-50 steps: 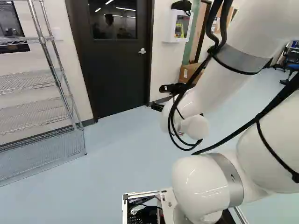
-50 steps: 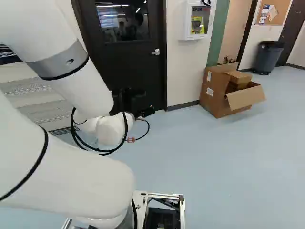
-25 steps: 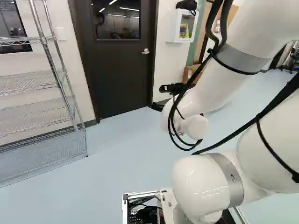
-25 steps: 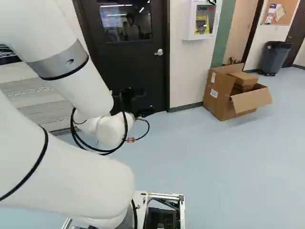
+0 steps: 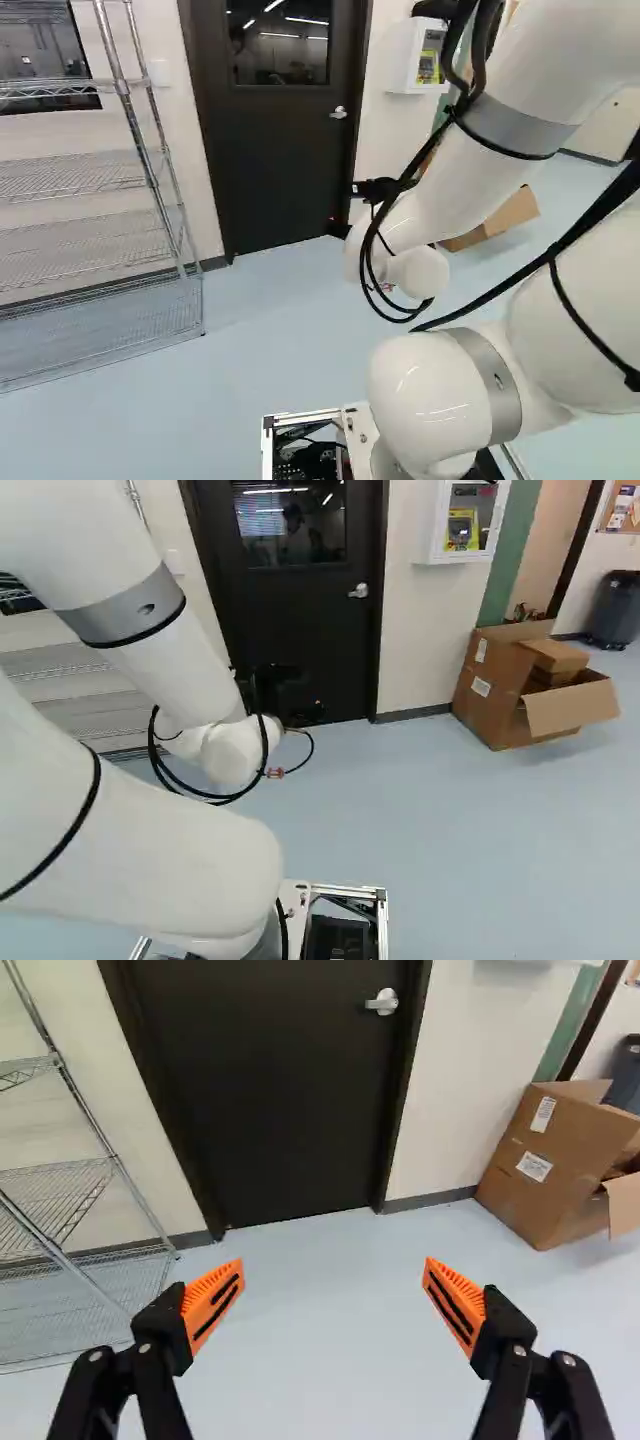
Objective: Open the door and move inside
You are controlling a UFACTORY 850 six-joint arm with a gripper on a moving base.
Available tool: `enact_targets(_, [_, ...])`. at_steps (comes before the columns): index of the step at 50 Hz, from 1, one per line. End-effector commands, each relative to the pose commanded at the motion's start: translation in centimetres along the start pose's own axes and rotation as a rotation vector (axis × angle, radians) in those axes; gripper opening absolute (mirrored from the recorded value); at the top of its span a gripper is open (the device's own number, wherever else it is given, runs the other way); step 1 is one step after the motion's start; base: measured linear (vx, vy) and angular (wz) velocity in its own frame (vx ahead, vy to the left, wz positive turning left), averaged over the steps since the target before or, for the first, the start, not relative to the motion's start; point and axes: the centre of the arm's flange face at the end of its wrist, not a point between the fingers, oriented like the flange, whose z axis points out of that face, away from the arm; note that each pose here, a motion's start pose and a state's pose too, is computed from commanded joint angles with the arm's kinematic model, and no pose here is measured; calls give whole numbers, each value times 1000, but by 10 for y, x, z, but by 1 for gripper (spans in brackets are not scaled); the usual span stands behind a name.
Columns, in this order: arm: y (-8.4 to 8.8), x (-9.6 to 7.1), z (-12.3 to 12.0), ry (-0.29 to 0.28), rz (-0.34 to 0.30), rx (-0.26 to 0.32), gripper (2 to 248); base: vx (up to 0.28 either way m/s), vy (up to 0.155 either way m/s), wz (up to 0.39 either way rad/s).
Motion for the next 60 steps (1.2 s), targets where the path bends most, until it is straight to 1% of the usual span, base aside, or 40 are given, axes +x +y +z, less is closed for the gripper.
enact_targets(45, [0, 0, 0, 0, 0, 0, 247, 187, 5, -3])
enact_targets(60, [0, 0, 0, 0, 0, 0, 247, 215, -20, 20])
